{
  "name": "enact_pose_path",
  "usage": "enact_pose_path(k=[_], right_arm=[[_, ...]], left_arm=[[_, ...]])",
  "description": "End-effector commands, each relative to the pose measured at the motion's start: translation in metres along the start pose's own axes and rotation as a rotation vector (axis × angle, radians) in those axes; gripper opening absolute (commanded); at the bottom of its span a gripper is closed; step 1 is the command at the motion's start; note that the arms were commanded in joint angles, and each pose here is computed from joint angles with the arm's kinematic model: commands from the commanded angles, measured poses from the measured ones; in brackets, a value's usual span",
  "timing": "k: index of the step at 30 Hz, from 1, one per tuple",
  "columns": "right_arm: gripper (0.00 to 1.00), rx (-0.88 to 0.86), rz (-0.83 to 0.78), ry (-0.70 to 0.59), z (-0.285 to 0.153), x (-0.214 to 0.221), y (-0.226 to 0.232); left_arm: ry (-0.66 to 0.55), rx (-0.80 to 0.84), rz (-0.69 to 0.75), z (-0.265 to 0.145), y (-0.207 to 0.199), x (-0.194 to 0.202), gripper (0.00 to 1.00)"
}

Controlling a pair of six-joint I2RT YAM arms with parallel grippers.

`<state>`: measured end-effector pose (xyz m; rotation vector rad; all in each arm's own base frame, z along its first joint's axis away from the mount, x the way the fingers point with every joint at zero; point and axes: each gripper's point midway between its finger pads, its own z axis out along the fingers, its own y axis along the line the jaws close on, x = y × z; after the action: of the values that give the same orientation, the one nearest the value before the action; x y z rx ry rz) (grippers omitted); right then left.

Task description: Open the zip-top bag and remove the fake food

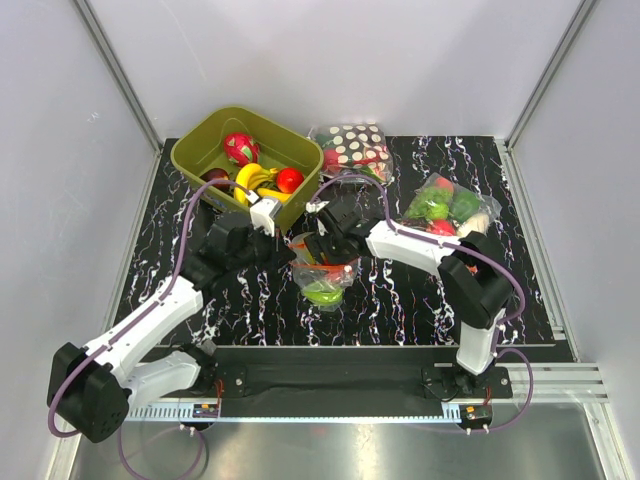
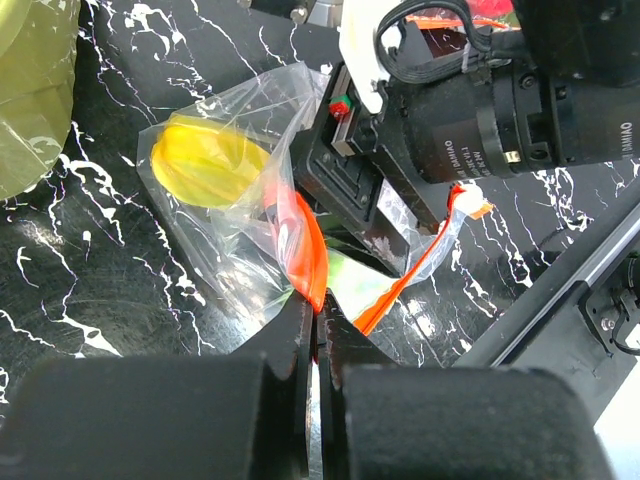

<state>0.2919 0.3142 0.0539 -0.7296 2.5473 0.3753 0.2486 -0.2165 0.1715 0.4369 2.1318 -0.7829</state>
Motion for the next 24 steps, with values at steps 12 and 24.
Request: enact_pose_path(k=[12, 24], right_arm=[[0.43, -0.027, 0.021, -0.052, -0.019, -0.005, 0.003], [0.42, -0.306, 0.043, -0.405, -0.139, -0.083, 0.056]], left_arm=[[-0.089, 0.039, 0.037, -0.004, -0.012, -0.03, 0.0], [-0.073, 0.082, 0.013, 0.011, -0.016, -0.031, 0.0]])
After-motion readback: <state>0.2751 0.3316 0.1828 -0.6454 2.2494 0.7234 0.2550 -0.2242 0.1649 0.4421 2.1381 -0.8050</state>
